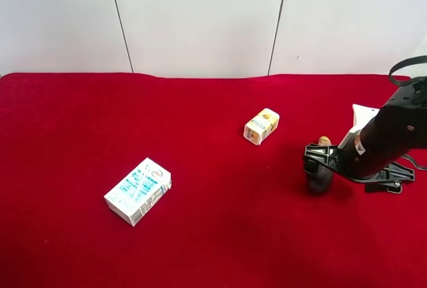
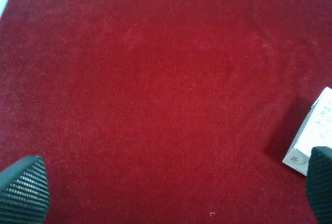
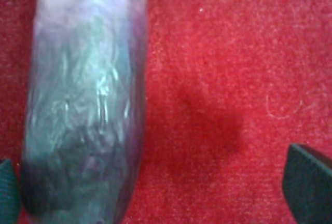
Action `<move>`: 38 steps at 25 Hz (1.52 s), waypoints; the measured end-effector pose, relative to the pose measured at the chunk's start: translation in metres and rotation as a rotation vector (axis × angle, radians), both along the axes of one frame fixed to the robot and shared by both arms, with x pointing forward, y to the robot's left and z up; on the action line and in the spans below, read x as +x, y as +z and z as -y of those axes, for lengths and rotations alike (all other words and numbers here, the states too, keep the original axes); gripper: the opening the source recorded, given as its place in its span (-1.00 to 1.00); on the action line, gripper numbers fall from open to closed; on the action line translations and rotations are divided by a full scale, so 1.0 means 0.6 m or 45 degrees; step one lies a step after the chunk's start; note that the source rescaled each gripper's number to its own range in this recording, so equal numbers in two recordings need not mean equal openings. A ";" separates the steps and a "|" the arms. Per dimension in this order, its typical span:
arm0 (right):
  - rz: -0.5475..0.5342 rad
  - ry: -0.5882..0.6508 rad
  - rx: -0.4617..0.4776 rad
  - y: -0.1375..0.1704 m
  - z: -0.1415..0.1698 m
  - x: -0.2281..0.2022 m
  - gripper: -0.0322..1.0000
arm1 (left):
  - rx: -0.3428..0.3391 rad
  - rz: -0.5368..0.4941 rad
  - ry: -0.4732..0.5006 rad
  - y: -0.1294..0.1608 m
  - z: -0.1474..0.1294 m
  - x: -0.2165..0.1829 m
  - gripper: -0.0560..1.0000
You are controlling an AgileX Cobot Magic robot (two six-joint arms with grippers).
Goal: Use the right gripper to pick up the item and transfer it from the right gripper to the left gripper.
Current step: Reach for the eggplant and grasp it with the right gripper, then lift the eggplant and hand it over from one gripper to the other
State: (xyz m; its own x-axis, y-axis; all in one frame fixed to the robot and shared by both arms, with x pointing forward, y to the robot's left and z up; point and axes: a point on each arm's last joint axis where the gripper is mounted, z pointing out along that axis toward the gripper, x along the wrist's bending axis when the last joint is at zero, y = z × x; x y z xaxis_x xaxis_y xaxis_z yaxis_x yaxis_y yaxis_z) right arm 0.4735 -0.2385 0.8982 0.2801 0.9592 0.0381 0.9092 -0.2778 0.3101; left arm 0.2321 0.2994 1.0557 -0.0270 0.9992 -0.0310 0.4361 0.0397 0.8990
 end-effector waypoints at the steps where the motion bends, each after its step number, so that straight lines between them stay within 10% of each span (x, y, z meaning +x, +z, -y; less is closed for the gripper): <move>1: 0.001 0.005 -0.004 0.000 0.000 0.000 1.00 | 0.000 0.000 0.000 0.000 0.000 0.000 1.00; 16: 0.003 0.047 -0.039 0.000 0.003 0.001 1.00 | 0.000 0.000 0.000 0.000 0.000 0.000 1.00; 19: -0.009 0.043 -0.048 0.000 0.004 -0.001 0.66 | 0.000 0.000 0.000 0.000 0.000 0.000 1.00; 26: -0.024 0.004 -0.030 -0.001 0.003 -0.003 -0.82 | 0.000 0.000 0.000 0.000 0.000 0.000 1.00; 38: -0.058 -0.105 -0.051 -0.002 0.009 -0.008 -0.89 | 0.000 0.000 0.000 0.000 0.000 0.000 1.00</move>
